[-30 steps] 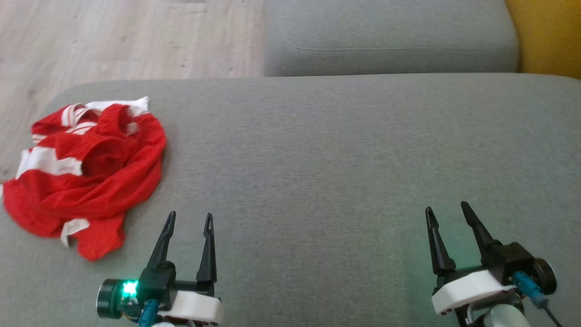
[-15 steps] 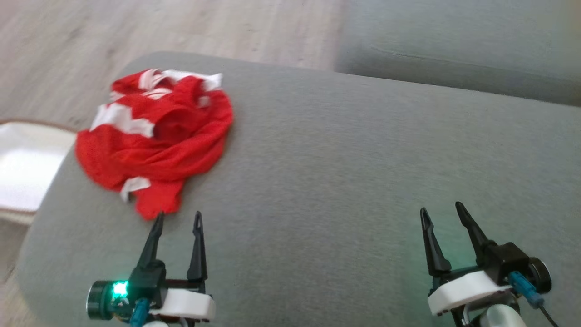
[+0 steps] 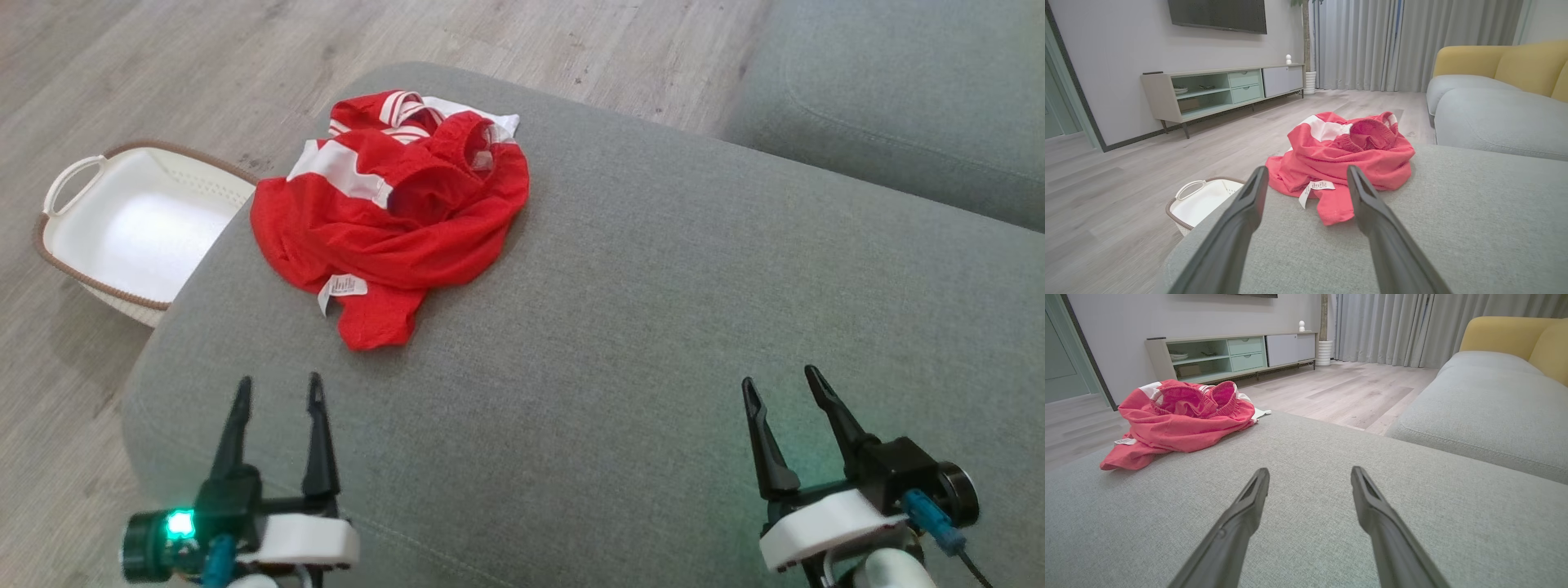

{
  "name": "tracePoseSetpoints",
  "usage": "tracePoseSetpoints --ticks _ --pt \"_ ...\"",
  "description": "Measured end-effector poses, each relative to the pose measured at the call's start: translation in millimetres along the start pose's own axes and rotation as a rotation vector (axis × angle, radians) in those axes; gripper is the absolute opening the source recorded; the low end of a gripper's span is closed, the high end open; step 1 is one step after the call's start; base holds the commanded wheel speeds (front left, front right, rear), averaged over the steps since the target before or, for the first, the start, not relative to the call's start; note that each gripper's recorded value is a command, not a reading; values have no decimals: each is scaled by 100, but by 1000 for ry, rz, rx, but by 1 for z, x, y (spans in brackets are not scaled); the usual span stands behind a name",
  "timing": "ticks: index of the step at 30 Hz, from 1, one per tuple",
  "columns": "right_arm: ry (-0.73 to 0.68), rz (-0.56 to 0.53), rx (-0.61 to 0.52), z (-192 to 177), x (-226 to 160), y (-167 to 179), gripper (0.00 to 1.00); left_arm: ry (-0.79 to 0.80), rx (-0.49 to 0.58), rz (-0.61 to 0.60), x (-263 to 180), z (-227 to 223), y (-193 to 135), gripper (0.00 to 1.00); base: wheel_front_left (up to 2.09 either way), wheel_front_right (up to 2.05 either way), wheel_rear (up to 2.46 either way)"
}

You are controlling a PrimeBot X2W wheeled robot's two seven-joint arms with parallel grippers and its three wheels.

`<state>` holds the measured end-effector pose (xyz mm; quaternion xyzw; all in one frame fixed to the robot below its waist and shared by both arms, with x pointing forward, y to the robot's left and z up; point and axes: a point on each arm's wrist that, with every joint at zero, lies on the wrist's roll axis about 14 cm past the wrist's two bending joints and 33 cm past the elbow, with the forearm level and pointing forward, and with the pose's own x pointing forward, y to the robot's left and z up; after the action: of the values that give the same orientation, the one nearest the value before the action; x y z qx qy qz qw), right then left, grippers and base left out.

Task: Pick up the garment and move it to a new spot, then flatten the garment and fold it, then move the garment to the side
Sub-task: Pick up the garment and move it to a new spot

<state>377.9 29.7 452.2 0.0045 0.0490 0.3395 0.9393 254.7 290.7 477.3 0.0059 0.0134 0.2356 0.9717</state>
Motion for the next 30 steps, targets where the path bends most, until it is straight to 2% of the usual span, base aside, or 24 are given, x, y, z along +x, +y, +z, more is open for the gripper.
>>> tracePoseSetpoints --ticks 5,9,13,16,19,22,23,30 --pt "22 1 -16 -8 0 -2 100 -3 6 38 6 3 13 100 0 0 0" --pt "39 -13 -37 -18 6 -13 100 -57 24 73 29 24 23 100 0 0 0" --pt "3 -30 -70 -13 29 -38 100 -183 50 17 80 69 0 100 0 0 0" --pt "-11 -42 -95 -16 45 -61 100 -277 72 -51 124 103 -27 100 0 0 0" --pt "-2 -43 -108 -28 54 -77 100 -314 106 -131 166 118 -59 100 0 0 0" --pt "3 -49 -126 -38 61 -93 100 -257 132 -209 208 105 -88 100 0 0 0" --pt "3 -49 -126 -38 61 -93 100 -257 132 -209 208 105 -88 100 0 0 0" --pt "-21 -91 -164 -48 68 -132 100 29 170 -320 285 61 -139 100 0 0 0"
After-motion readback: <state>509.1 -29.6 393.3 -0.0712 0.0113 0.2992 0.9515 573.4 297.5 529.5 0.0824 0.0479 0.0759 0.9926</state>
